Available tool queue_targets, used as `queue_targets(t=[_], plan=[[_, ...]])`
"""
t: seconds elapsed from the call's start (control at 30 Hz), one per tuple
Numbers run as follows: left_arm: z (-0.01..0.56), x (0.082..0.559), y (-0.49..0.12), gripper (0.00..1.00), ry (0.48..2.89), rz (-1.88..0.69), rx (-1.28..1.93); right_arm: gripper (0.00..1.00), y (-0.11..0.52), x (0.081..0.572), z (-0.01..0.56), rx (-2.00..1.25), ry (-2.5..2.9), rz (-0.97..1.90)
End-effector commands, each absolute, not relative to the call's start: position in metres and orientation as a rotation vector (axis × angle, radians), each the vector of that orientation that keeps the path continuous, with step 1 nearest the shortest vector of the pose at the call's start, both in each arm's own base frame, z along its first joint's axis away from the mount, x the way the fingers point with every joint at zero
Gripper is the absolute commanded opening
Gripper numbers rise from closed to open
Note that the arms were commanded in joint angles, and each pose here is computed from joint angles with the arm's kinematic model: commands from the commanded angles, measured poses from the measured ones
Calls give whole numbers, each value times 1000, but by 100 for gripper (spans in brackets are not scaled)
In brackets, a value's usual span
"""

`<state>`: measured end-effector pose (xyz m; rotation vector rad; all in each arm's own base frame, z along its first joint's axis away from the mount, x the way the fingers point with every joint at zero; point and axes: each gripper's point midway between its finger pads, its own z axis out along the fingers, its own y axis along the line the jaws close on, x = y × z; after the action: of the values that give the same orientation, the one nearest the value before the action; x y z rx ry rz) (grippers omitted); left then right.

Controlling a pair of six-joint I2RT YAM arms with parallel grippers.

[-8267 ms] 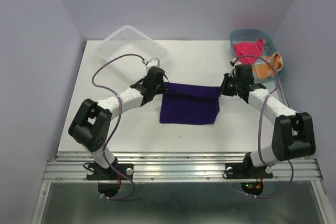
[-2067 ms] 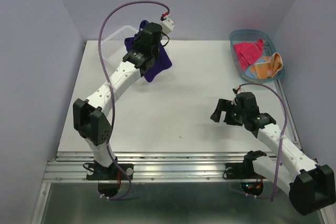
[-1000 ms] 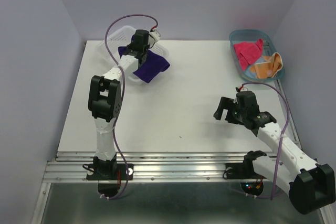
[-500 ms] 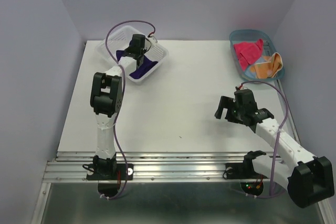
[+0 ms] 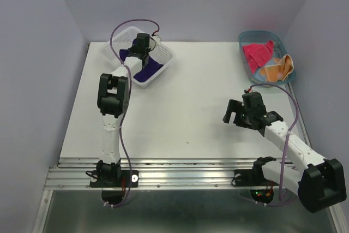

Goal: Fold and stack the towels
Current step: Neatly place the folded towel into the bin

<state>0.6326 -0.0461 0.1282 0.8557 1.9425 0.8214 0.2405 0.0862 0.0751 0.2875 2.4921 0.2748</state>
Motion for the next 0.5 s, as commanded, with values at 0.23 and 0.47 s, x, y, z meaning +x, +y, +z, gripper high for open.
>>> queue_targets(t=[0.23,0.47], plan=[[170,644,-30,48,1892,913,722,100,90,265,106,294,2382,295],[217,640,-18,98,1855,940,567,100,94,268,116,299,2355,334]])
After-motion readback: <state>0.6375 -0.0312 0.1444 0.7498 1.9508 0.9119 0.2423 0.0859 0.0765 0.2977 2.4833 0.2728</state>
